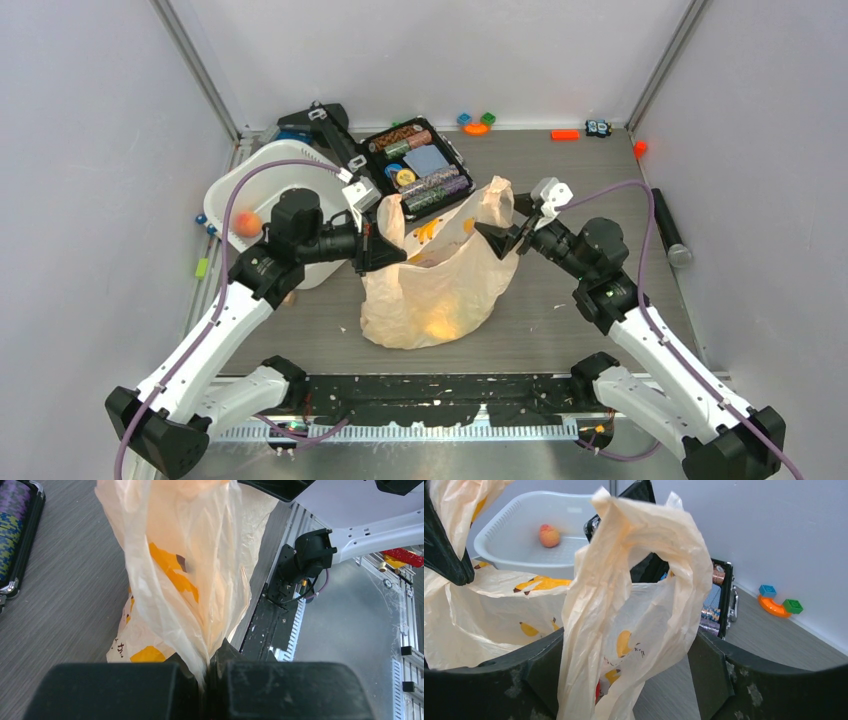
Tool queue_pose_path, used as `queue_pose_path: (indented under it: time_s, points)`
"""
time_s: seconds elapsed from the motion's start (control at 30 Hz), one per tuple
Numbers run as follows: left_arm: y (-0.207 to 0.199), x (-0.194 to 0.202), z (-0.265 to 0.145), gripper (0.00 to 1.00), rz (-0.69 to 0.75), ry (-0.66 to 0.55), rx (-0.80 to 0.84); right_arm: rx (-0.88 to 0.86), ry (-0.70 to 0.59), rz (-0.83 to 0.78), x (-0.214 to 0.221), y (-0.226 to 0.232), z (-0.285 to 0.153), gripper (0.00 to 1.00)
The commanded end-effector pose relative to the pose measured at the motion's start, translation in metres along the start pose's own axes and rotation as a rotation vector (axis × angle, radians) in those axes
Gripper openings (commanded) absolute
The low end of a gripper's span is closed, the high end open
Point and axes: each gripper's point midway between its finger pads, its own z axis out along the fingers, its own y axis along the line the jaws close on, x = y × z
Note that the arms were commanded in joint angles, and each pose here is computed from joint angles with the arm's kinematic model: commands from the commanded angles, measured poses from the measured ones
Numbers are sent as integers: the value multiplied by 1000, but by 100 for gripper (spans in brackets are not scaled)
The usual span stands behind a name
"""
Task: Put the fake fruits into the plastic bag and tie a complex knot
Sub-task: Adjust the plastic bag at the center of the board.
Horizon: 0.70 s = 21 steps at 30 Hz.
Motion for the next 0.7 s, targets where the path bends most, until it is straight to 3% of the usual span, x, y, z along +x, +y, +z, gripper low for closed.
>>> queue_pose_path:
  time_s: [0.0, 0.13, 0.27, 0.33, 0.37, 0.43, 0.67]
  points:
    - [-10, -22, -5, 0, 42, -56, 29, 34, -108, -65, -29, -7, -2, 80]
    - [-10, -21, -5, 0, 42, -56, 32, 52, -111, -77, -29, -12, 1, 79]
    - [-10, -22, -5, 0, 43, -58, 32, 51, -102, -83, -28, -13, 5, 69]
    - [-11, -23, -6, 0, 45, -61, 33, 55, -106, -82, -30, -14, 5, 53]
    - [-12, -23, -6, 0, 47, -60, 36, 54, -117, -77, -33, -12, 2, 37]
    - [-14, -24, -7, 0, 53, -64, 42, 35, -148, -69, -43, -4, -3, 25]
    - [-29, -30, -15, 0, 97, -94, 94, -177, -181, -49, -74, 45, -31, 6]
